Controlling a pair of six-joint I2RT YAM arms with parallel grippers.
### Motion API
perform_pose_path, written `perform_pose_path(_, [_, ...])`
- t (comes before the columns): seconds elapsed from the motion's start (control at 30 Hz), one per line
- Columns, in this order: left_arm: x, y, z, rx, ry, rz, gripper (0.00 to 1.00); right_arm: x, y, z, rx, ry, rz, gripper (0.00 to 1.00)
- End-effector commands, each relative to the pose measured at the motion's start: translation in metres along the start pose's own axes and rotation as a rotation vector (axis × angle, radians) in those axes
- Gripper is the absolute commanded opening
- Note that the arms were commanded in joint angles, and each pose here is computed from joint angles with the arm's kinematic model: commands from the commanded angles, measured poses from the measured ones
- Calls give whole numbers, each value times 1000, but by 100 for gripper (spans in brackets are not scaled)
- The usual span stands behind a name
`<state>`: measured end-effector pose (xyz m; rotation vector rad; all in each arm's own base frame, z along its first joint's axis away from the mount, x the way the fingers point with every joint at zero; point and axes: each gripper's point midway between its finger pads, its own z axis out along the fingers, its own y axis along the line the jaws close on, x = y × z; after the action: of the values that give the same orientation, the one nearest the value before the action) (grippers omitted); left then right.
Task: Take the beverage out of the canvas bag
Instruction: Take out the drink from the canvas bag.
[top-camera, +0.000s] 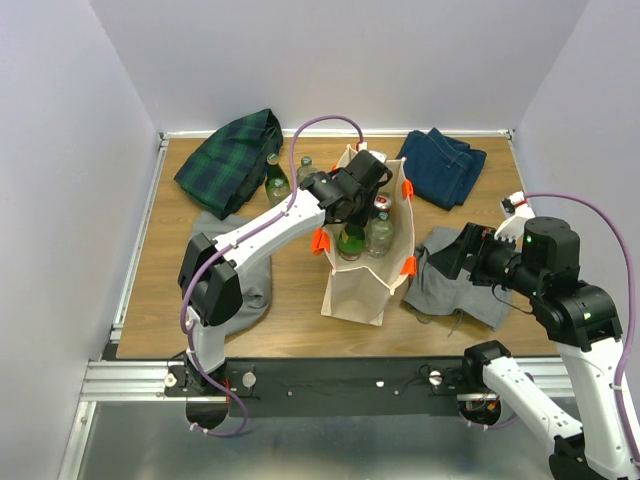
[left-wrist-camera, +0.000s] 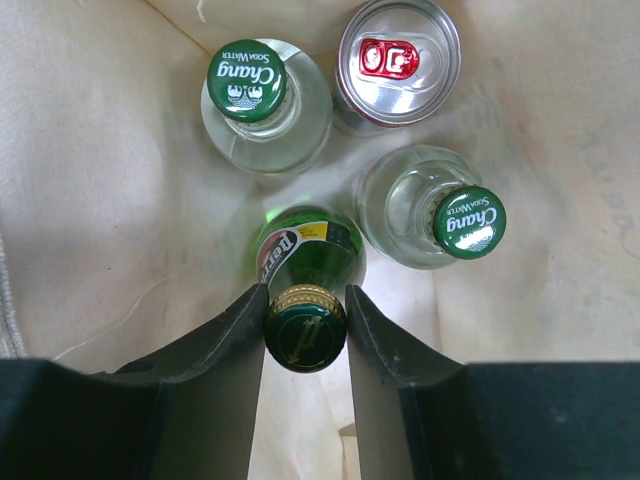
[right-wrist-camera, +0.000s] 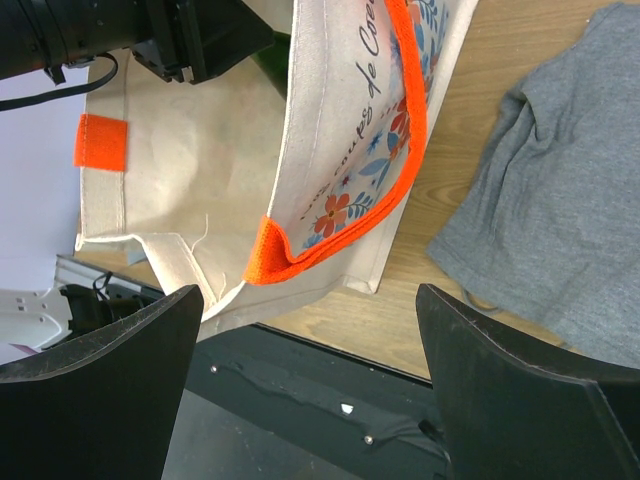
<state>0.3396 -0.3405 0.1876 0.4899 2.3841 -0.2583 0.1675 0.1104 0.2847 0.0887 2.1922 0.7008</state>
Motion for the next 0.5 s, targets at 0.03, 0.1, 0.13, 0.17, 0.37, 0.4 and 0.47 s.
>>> perform_pose_path(0.03, [5,3,4,-21,15,9,38,3,-6,2,24,6,-7,96])
perform_pose_path(0.1, [5,4,4,-19,16,8,27,3,-6,2,24,6,-6,96])
perform_pose_path(0.13, [5,4,4,-17,15,7,25,3,-6,2,24,6,-7,96])
perform_pose_path(0.17, [6,4,3,-16,17,8,12,3,-6,2,25,5,-6,96])
perform_pose_path(0.37, [5,0,-1,8,12,18,0,3,-5,1,21,4,-6,96])
perform_pose_path(0.4, [2,1,-6,12,2,17,0,3,-6,1,26,3,-5,96])
perform_pose_path(0.47, [-6,-1,-14,24,-19,19,0,2,-6,1,25,2,-6,96])
